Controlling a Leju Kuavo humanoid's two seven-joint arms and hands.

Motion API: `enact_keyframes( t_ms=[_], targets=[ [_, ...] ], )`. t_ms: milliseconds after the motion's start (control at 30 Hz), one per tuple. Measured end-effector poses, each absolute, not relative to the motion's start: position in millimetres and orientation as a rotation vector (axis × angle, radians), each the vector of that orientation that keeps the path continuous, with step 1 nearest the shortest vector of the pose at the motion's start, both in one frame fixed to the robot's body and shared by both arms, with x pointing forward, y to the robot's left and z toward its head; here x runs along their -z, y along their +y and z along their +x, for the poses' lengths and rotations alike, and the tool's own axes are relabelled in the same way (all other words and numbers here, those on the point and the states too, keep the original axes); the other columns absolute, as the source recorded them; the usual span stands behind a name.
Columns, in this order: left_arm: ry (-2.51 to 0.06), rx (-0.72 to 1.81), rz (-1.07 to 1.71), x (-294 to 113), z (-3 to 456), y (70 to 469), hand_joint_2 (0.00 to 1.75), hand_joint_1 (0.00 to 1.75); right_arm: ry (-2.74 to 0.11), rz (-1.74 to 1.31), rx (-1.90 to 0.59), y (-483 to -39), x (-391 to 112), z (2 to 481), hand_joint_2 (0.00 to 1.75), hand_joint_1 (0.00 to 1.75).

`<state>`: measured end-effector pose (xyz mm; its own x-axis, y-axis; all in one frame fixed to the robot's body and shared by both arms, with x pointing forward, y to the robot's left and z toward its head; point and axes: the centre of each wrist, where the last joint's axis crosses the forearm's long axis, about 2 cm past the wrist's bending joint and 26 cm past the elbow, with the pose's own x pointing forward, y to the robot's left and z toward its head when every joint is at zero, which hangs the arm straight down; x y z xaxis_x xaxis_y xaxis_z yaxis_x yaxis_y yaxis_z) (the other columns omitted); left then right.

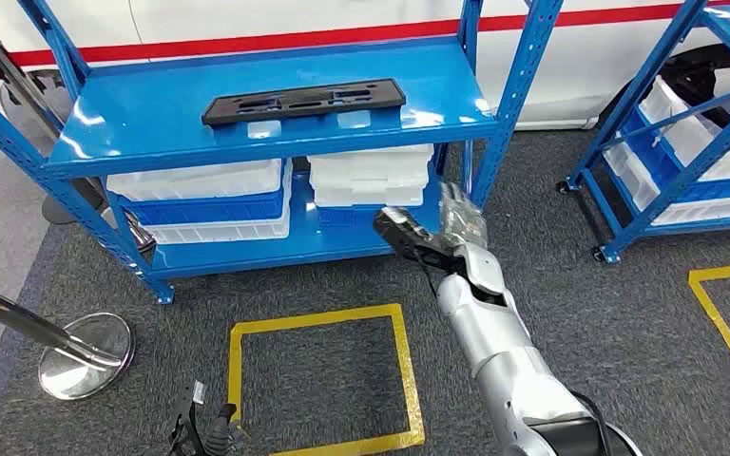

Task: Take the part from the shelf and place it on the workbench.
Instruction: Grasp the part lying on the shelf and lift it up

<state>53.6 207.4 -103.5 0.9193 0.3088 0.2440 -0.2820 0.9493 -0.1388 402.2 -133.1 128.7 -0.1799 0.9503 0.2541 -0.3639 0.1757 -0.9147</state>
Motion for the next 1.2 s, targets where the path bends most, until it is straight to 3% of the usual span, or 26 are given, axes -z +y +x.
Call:
enact_keyframes(
  t_ms=[200, 500, 1200],
  targets=[
    [-0.246, -0.353, -0.141, 104, 49, 206, 0.0, 0.0, -1.217, -0.78, -1.504, -103, -168, 415, 0.0, 0.0],
    [-0.27, -0.38, -0.216, 102, 51, 199, 0.0, 0.0, -1.342, -0.73, -1.533, -48, -228, 416, 0.0, 0.0],
    [-0.301, -0.369, -0.155, 102, 50, 196, 0.0, 0.0, -1.467, -0.647, -1.62, -7, -252, 396, 0.0, 0.0]
  ],
)
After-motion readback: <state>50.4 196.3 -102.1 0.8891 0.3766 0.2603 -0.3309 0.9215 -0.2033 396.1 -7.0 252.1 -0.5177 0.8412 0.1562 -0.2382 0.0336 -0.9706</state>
